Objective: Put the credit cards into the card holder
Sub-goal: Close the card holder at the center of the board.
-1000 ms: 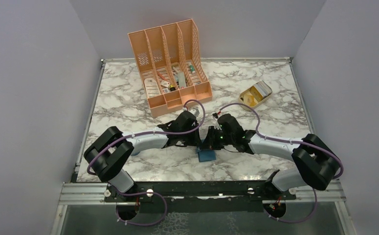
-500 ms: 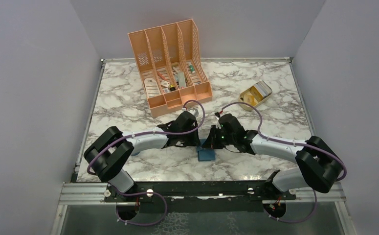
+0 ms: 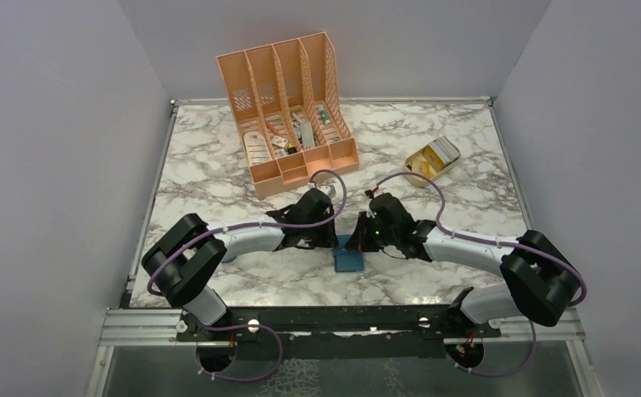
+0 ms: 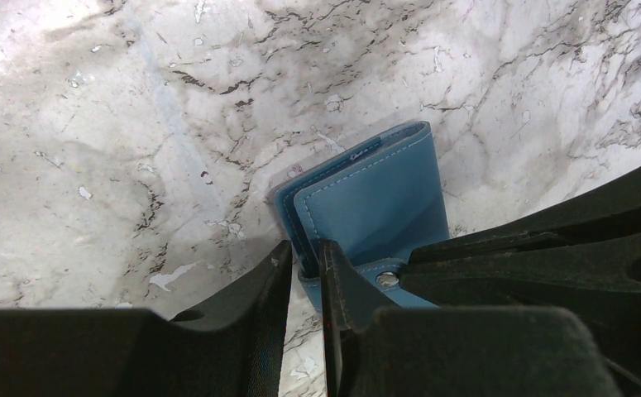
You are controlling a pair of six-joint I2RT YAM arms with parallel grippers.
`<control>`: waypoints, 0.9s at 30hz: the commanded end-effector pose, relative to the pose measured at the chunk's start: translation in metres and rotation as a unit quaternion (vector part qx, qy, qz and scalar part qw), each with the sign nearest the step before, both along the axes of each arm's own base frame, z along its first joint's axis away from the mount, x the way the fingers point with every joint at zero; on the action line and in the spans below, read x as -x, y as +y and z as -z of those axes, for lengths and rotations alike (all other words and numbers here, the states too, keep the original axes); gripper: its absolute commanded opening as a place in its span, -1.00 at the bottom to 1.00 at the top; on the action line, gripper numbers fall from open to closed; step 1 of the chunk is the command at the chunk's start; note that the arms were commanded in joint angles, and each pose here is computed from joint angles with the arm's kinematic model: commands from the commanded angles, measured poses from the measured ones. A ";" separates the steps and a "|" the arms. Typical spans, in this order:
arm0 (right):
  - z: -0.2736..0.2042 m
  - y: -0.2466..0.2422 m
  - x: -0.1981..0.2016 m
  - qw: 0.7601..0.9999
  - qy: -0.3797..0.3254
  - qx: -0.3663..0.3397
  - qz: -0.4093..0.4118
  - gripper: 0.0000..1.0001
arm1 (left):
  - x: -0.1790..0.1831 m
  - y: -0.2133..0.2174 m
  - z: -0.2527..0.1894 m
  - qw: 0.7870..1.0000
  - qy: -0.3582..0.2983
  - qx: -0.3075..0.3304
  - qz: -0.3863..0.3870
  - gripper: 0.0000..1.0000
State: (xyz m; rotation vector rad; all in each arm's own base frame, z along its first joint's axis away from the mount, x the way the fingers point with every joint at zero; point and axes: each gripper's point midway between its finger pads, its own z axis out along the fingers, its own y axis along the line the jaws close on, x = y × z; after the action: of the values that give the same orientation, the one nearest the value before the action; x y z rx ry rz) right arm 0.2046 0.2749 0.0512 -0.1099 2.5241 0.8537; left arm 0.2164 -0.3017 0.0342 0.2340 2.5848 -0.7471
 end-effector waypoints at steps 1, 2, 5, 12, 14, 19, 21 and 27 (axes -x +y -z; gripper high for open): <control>0.007 -0.009 -0.002 1.000 -0.010 0.024 0.011 -0.98 | -0.001 0.008 0.002 1.000 -0.008 -0.013 -0.004 -0.57; 0.008 -0.009 -0.001 1.000 -0.009 0.024 0.011 -0.98 | 0.000 0.008 0.001 1.000 -0.008 -0.013 -0.003 -0.57; 0.008 -0.009 0.001 1.000 -0.007 0.023 0.009 -0.98 | 0.001 0.006 0.001 1.000 -0.006 -0.011 0.000 -0.56; 0.017 -0.016 0.004 0.999 0.001 0.035 0.015 -0.98 | 0.002 0.006 -0.001 1.000 -0.001 -0.008 -0.001 -0.54; 0.018 -0.016 0.005 0.999 0.003 0.035 0.014 -0.98 | 0.002 0.006 -0.003 1.000 -0.001 -0.008 -0.001 -0.53; 0.022 -0.017 0.006 0.999 0.005 0.038 0.013 -0.98 | 0.003 0.004 -0.016 1.000 -0.003 0.007 -0.004 -0.44; 0.023 -0.017 0.007 0.999 0.007 0.039 0.012 -0.98 | 0.006 0.001 -0.024 1.000 -0.001 0.023 -0.004 -0.44; 0.025 -0.017 0.010 0.999 0.010 0.032 0.008 -0.98 | 0.022 -0.019 -0.042 0.996 0.012 0.090 0.023 -0.46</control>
State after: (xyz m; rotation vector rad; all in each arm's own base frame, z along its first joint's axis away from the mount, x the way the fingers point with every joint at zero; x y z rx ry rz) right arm 0.1989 0.2655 0.0373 -0.0996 2.5494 0.8148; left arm 0.2091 -0.3048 0.0618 0.2100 2.5464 -0.8371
